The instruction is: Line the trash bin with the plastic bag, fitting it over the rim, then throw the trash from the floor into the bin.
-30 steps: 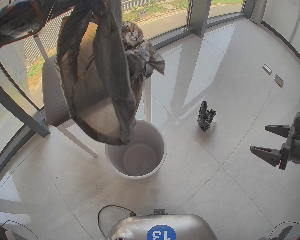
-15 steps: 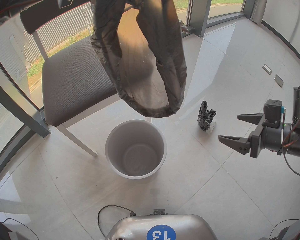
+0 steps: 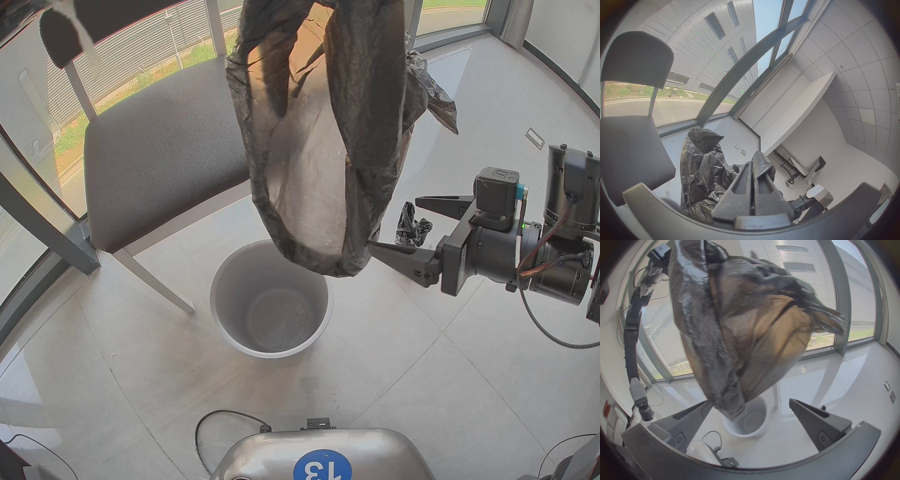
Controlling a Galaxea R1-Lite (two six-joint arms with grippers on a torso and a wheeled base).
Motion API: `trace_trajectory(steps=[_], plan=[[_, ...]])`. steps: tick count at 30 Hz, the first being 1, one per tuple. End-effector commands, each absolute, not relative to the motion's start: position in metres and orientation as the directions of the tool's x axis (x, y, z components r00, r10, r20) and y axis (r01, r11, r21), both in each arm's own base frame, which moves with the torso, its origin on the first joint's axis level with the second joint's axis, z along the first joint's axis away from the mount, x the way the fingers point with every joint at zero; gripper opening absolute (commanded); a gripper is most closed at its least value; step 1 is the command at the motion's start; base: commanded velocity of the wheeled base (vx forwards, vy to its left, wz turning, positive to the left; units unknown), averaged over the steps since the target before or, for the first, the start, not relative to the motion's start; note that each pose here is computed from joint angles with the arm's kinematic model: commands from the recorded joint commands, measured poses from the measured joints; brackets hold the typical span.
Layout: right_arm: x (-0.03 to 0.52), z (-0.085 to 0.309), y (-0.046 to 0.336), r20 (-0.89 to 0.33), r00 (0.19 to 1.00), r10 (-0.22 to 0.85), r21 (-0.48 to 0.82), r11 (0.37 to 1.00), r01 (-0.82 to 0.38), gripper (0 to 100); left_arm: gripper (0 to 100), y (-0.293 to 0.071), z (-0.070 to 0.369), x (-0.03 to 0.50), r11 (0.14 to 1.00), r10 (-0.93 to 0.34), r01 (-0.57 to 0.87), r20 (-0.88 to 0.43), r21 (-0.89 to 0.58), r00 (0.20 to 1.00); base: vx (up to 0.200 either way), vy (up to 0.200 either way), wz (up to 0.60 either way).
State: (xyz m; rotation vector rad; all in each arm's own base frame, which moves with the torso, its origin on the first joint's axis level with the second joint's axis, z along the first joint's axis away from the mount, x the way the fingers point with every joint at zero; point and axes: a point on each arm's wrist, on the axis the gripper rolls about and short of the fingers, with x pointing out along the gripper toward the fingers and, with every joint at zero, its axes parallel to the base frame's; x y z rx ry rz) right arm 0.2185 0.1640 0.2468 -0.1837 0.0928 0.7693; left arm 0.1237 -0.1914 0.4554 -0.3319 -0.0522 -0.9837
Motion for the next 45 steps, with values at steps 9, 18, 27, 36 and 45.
trace_trajectory(steps=[9,18,27,36,45], plan=[[0.205,0.241,0.168,-0.17,0.683,0.711,-0.128,0.671,-0.73,100,0,-0.195,0.452,0.147,0.564,-0.771,0.786,0.18,-0.254,0.611,0.0,0.0,0.0],[0.207,0.228,0.164,-0.211,0.688,0.694,-0.123,0.679,-0.723,100,0,-0.203,0.453,0.145,0.547,-0.784,0.797,0.18,-0.255,0.595,0.0,0.0,0.0],[0.225,0.233,0.168,-0.194,0.711,0.676,-0.124,0.702,-0.701,100,0,-0.224,0.442,0.147,0.524,-0.812,0.813,0.137,-0.255,0.567,0.0,0.0,0.0],[0.228,0.233,0.178,-0.194,0.697,0.69,-0.124,0.688,-0.715,100,0,-0.238,0.431,0.156,0.534,-0.816,0.806,0.095,-0.255,0.571,0.0,0.0,0.0],[0.22,0.224,0.178,-0.224,0.688,0.69,-0.124,0.68,-0.722,100,0,-0.209,0.439,0.15,0.581,-0.791,0.777,0.061,-0.242,0.609,0.0,0.0,0.0]])
